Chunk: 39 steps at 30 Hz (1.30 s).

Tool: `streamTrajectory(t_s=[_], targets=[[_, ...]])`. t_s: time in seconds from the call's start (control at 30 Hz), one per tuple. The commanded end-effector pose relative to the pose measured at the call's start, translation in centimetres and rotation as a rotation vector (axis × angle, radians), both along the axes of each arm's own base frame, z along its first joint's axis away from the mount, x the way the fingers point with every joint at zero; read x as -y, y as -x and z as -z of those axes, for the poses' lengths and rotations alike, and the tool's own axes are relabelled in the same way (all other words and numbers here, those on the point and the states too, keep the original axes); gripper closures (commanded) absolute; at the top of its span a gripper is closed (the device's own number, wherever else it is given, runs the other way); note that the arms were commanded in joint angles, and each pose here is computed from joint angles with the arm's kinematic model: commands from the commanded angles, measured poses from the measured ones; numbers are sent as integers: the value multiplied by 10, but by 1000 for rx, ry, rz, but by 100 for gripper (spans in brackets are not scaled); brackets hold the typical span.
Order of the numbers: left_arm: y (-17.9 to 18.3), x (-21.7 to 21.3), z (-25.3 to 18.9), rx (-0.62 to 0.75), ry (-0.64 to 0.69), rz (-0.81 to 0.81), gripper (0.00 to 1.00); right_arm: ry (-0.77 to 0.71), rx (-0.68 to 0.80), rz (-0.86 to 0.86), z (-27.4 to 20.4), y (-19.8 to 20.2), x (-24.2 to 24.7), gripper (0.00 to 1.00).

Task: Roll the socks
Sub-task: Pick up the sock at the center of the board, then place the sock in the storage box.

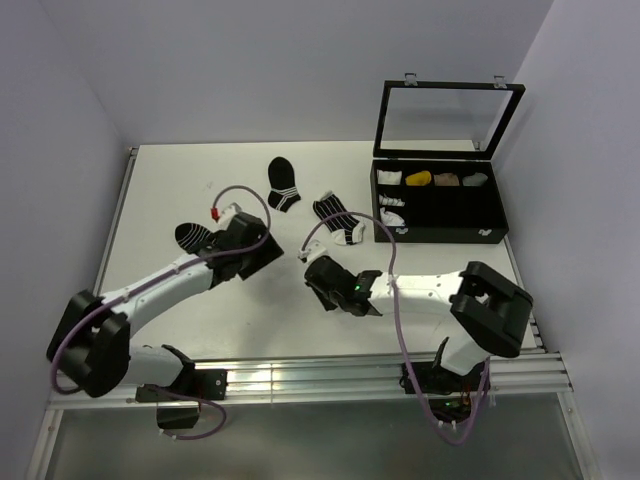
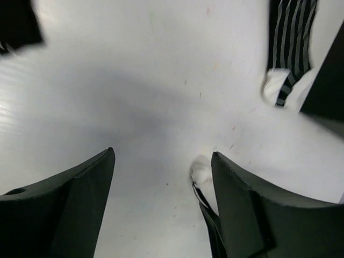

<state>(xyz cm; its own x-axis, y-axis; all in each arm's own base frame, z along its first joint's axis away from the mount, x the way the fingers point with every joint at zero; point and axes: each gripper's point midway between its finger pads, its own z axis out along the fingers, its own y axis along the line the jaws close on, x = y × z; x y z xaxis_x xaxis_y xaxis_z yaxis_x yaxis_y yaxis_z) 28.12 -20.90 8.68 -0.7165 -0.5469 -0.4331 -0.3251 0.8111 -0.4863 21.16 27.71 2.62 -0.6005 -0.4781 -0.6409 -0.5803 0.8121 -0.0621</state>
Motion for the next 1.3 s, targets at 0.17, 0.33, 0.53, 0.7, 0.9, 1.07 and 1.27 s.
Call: streamTrajectory(t_s=[0.17, 0.33, 0.53, 0.7, 0.9, 1.07, 1.27], targets=[[-24, -71, -64, 162, -70, -155, 16, -137, 101, 113, -81, -26, 32, 100], [-29, -109, -111, 303, -81, -237, 11, -216, 206, 221, -135, -65, 74, 100], [-26, -151, -167, 489, -139, -334, 8, -262, 290, 407, -183, -121, 137, 100], [-19, -181, -200, 594, -241, -395, 6, -314, 280, 583, -192, -164, 184, 100], [-3, -209, -235, 726, -371, -424, 1, -306, 218, 713, -177, -205, 233, 100], [12, -234, -243, 805, -438, -527, 0, -280, 166, 809, -158, -229, 259, 100], [11, -239, -223, 782, -466, -548, 1, -257, 89, 892, -130, -254, 274, 100]])
